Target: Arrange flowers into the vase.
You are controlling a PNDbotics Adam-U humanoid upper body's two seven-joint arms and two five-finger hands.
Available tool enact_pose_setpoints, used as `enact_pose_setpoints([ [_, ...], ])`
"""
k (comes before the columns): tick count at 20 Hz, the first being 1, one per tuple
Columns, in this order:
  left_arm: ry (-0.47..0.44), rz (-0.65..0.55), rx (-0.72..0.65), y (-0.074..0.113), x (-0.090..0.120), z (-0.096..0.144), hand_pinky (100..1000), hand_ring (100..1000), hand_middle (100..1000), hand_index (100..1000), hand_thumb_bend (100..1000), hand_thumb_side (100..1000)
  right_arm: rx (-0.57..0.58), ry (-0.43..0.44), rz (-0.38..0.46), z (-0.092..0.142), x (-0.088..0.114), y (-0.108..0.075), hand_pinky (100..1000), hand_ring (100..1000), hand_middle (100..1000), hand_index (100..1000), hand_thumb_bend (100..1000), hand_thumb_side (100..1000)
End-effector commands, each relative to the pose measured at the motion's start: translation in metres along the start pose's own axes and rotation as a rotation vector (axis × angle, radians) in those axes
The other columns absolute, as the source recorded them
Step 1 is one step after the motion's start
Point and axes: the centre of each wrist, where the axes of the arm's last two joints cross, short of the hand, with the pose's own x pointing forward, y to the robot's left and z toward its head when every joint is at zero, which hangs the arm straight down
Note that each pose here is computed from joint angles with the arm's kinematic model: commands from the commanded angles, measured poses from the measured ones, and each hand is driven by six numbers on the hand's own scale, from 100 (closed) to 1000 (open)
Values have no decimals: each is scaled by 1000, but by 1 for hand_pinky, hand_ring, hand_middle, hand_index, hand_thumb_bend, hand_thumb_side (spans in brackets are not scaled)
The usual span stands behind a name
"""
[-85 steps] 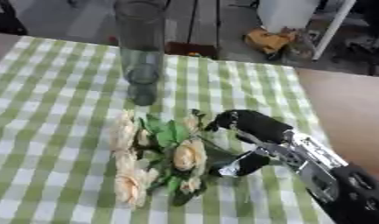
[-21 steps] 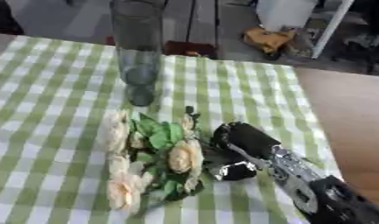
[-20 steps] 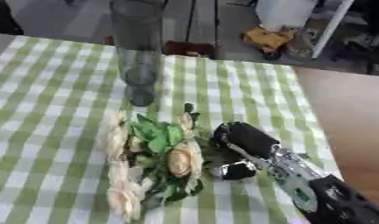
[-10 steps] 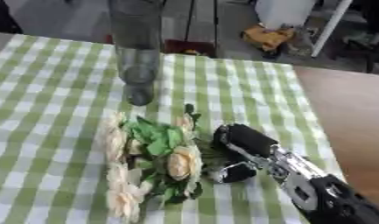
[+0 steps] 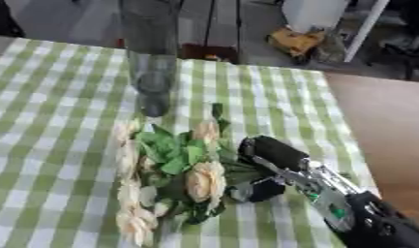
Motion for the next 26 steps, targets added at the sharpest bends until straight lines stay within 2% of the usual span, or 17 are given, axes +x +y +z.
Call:
enact_pose_setpoints([
  [1,-15,-5,-5,1,4,-3,533,844,918,938,100,846,-67,-3,27,2,-8,-18,100,100,100,100,313,660],
  [4,-12,-6,-4,1,4,-3,531,842,918,938,100,845,-111,-19,19,0,-9,-21,100,100,100,100,417,688],
  [7,-9,-7,-4,1,4,-3,530,842,918,938,100,843,-164,-36,21,-2,-10,-27,100,100,100,100,450,758],
  [11,-6,-10,-2,1,4,-2,529,841,918,938,100,841,-271,-46,25,-9,-9,-46,100,100,100,100,431,829],
  [14,-3,-12,-1,1,4,-2,529,838,918,938,100,840,-357,-42,0,-18,-6,-65,100,100,100,100,346,814],
  [17,0,-13,-1,1,4,-1,529,837,918,938,100,838,-396,-27,-55,-27,0,-83,100,100,100,100,301,794],
  [26,2,-15,1,2,3,0,530,836,919,938,100,838,-460,-5,-317,-49,25,-141,100,100,100,100,325,751],
])
